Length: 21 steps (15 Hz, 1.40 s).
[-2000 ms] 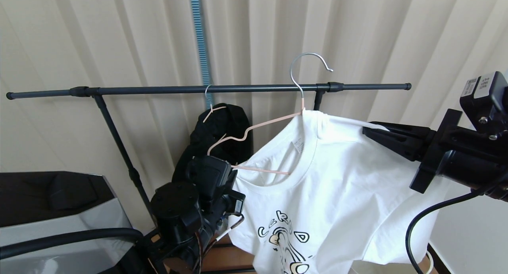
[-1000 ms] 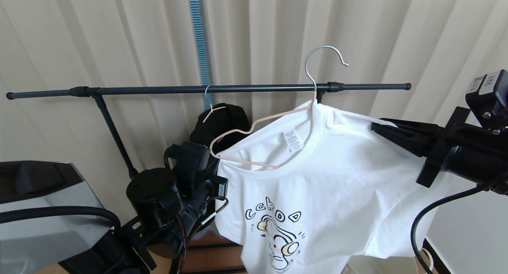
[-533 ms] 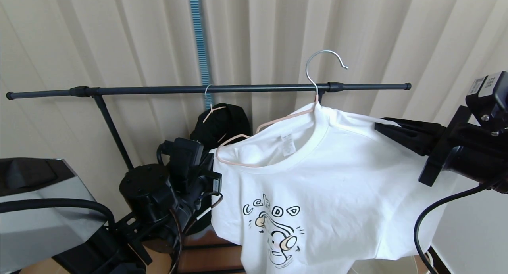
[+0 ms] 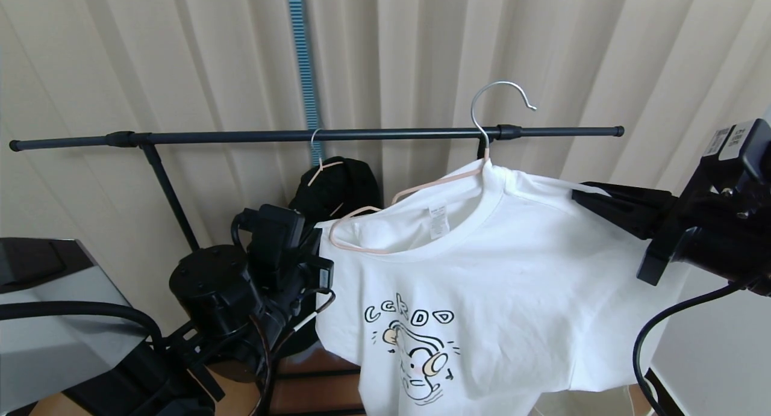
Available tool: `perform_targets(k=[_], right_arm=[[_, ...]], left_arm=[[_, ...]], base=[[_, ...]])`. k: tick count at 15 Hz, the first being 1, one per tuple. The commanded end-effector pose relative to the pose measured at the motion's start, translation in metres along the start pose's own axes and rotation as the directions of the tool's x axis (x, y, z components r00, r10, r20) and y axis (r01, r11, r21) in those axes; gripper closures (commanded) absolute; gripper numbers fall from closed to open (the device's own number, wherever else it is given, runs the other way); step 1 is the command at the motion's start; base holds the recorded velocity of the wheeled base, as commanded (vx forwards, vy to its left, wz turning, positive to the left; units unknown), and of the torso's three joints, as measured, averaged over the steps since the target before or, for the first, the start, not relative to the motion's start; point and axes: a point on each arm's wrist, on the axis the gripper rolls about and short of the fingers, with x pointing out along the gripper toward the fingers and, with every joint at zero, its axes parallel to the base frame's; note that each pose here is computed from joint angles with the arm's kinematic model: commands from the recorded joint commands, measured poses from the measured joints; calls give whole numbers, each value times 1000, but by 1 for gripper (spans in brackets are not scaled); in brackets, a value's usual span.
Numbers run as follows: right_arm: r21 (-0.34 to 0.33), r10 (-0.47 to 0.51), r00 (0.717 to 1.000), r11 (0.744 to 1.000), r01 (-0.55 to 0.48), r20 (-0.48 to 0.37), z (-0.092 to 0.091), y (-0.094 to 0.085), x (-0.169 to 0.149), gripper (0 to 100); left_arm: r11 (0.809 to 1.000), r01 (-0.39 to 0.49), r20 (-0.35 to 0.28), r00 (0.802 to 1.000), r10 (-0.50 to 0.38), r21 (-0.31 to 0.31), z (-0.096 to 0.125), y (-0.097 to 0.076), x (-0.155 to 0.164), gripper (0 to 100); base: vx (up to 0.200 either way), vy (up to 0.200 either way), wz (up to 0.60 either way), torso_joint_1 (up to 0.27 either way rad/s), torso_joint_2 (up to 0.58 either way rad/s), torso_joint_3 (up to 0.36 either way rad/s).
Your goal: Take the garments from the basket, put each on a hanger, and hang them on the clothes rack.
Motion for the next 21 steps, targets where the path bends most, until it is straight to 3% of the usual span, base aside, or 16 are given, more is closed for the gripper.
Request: perform_targets(k=[1,11,21], right_arm=[[-4,-8,1000,1000,9,15,2,-2,0,100],[-9,-75,992,997,76,97,7,-7,3,100],[-45,-134,987,989,138,94,0,-15,2,100]], left_arm=[[1000,4,-10,1000,-4,5,-2,1,-3,100],[998,57,-18,998,-57,34,-4,1,-8,100],[997,74,11,997,-74,29,4,6,-13,100]], base=[[0,0,0,0,0,0],[0,0,0,0,0,0],[0,0,0,0,0,0]])
